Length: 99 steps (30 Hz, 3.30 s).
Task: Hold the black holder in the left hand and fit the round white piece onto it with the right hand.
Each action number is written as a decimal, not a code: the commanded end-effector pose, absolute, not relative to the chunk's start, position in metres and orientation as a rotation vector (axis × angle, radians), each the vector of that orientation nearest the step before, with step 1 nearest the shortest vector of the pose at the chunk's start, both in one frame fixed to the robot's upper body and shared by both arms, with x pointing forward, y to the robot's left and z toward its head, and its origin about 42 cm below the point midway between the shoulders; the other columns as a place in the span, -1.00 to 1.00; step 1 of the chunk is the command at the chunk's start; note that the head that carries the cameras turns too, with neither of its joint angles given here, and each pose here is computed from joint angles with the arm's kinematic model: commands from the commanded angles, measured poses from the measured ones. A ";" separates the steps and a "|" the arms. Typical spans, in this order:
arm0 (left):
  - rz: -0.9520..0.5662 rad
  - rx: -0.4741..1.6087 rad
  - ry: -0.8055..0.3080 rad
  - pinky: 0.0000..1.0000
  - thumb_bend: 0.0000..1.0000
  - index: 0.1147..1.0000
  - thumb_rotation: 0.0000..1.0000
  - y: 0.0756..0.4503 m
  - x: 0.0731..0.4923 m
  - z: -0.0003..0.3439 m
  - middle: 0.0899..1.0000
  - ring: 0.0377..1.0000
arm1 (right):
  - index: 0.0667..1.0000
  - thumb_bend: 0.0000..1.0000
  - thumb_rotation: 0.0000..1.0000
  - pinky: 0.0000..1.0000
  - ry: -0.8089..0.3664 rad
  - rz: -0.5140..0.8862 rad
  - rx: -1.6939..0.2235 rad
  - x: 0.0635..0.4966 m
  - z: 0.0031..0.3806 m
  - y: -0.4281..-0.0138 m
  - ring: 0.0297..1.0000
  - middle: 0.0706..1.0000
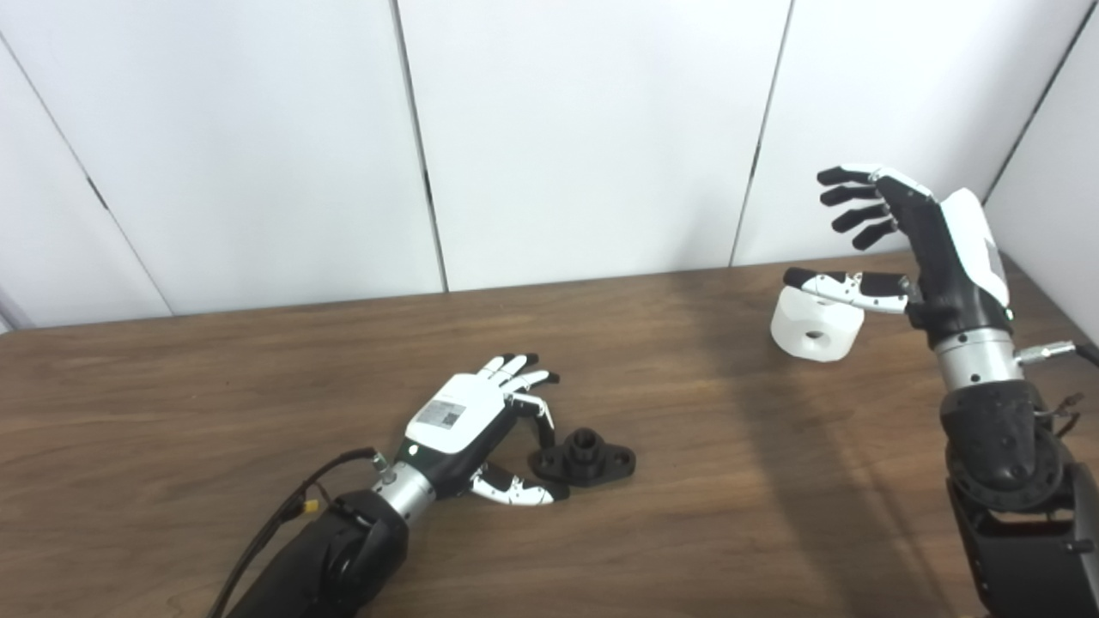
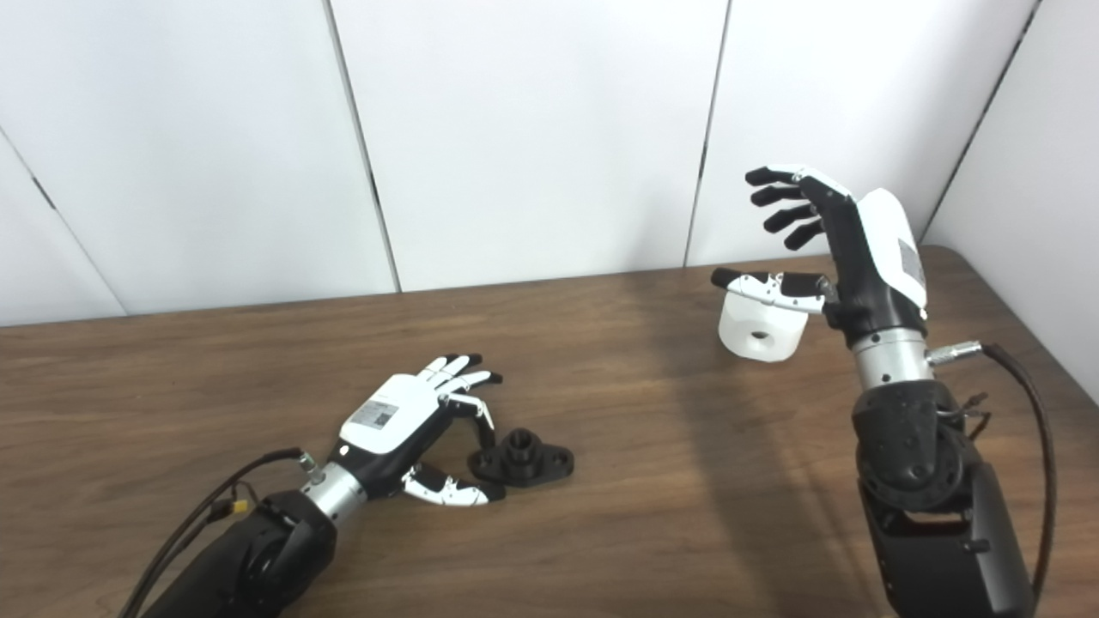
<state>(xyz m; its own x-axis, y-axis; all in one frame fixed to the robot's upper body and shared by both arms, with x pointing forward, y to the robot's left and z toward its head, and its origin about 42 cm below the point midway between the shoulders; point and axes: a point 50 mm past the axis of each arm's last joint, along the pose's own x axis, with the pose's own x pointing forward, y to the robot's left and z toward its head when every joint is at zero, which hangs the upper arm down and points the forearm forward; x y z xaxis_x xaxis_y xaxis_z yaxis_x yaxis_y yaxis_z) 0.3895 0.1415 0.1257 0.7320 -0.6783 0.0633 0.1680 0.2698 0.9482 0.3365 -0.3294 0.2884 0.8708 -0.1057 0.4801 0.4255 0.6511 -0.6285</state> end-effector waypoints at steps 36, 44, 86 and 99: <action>-0.716 1.227 -0.450 0.97 0.05 -0.17 -0.87 0.143 0.391 0.110 0.65 0.84 | 0.37 0.17 -0.65 -0.10 -0.525 -0.348 -0.833 0.334 0.314 -0.333 0.11 0.29; -0.721 1.221 -0.448 0.93 0.05 -0.17 -0.87 0.155 0.391 0.110 0.64 0.81 | 0.43 0.21 -0.47 -0.02 -0.430 -0.333 -0.906 0.337 0.318 -0.338 0.21 0.37; -0.760 1.213 -0.434 0.70 0.05 -0.17 -0.89 0.176 0.389 0.106 0.59 0.71 | 0.75 0.85 -0.33 0.46 0.087 -0.135 -1.306 0.395 0.317 -0.380 0.81 0.86; -0.765 1.228 -0.436 0.68 0.05 -0.17 -0.89 0.177 0.388 0.102 0.59 0.70 | 0.73 0.81 -0.37 0.53 0.177 -0.121 -1.297 0.418 0.302 -0.389 0.77 0.85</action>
<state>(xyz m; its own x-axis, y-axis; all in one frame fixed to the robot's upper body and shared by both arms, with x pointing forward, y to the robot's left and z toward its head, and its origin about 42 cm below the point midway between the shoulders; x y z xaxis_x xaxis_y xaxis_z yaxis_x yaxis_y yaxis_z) 0.3955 0.1605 0.1238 0.6866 -0.7261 0.0376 0.2313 0.2671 0.9355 0.4095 -0.3854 0.2693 0.9698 -0.1796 -0.1650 -0.1060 0.2987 -0.9484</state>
